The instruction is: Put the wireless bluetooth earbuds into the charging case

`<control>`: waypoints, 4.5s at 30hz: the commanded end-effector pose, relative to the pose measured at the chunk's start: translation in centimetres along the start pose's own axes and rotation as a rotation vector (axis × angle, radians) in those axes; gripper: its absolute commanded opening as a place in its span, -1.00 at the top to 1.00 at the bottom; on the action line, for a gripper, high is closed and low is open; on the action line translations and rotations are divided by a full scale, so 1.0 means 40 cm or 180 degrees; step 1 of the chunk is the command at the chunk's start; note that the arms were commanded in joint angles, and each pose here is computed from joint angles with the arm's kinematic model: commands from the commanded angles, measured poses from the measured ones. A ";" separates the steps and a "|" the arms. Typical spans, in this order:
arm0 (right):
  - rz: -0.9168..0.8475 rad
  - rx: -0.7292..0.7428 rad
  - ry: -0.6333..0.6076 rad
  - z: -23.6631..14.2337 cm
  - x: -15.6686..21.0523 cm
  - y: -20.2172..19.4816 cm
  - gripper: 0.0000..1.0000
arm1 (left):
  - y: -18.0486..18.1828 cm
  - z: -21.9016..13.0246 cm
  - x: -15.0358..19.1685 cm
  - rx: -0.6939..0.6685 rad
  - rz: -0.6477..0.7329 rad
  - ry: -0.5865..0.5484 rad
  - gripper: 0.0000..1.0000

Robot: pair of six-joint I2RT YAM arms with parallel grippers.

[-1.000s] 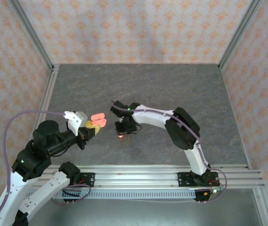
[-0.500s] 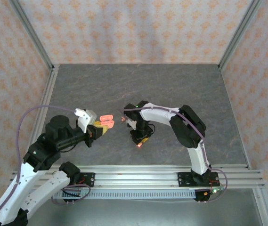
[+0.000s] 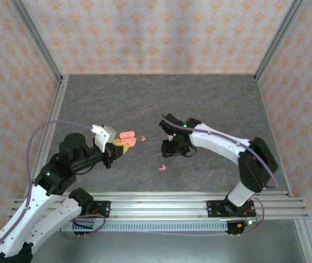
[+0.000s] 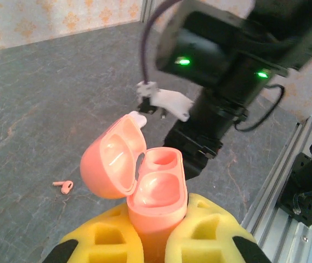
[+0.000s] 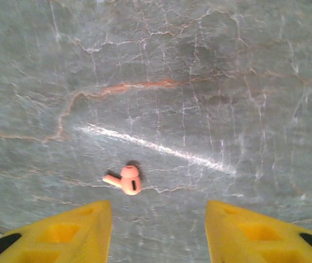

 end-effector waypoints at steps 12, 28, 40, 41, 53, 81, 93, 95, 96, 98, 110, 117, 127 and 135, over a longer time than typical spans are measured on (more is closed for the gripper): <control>0.1567 -0.0306 -0.0538 0.112 0.052 0.026 0.15 | 0.044 0.086 -0.008 -0.0013 0.0079 -0.0310 1.00; 0.1710 -0.0368 -0.0458 0.199 0.085 0.019 0.26 | 0.010 0.092 0.001 0.0345 0.0356 -0.0308 1.00; 0.1593 -0.0200 -0.0536 0.156 0.092 0.026 0.09 | 0.018 0.098 0.013 0.0313 0.0356 -0.0253 1.00; 0.1567 -0.0182 -0.0558 0.147 0.089 0.029 0.08 | 0.018 0.099 0.014 0.0314 0.0359 -0.0246 1.00; 0.1520 -0.0118 -0.0550 0.148 0.100 0.048 0.20 | 0.020 0.109 0.019 0.0330 0.0357 -0.0187 1.00; 0.0594 0.0270 -0.0579 0.097 0.078 0.036 0.71 | 0.009 0.104 0.026 0.0448 0.0420 -0.0212 1.00; -0.0411 0.0196 -0.1376 -0.135 0.048 0.034 0.84 | 0.015 0.112 0.051 0.0447 0.0341 0.0002 1.00; -0.0602 0.0180 -0.1586 -0.193 0.039 0.037 0.87 | 0.010 0.109 0.049 0.0482 0.0396 -0.0043 1.00; -0.0716 0.0167 -0.1712 -0.227 0.035 0.040 0.88 | 0.007 0.107 0.048 0.0514 0.0432 -0.0055 1.00; -0.0917 0.0151 -0.1935 -0.288 0.029 0.044 0.89 | -0.007 0.103 0.045 0.0630 0.0509 -0.0066 1.00; -0.1954 -0.0291 -0.2709 -0.512 0.017 0.128 0.96 | -0.091 0.090 0.003 0.1322 0.0701 -0.0116 1.00; -0.2377 -0.0452 -0.2846 -0.534 0.012 0.175 1.00 | -0.120 0.089 -0.007 0.1454 0.0774 -0.0078 1.00; -0.2587 -0.0529 -0.2867 -0.518 0.007 0.198 1.00 | -0.133 0.104 -0.020 0.1512 0.0791 -0.0037 1.00; -0.2741 -0.0612 -0.2826 -0.495 0.011 0.212 1.00 | -0.141 0.119 -0.028 0.1558 0.0809 -0.0017 1.00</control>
Point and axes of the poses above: each hand's point on the last joint's axis, 136 mm out from that joint toward the fingers, its own z axis out along the fingers, its own y axis along the line the jaws close on, x = y × z, the point moved 4 cm from there along -z, back along the fingers, and after that the axes turned 11 degrees about -z, right-handed, at the moved point
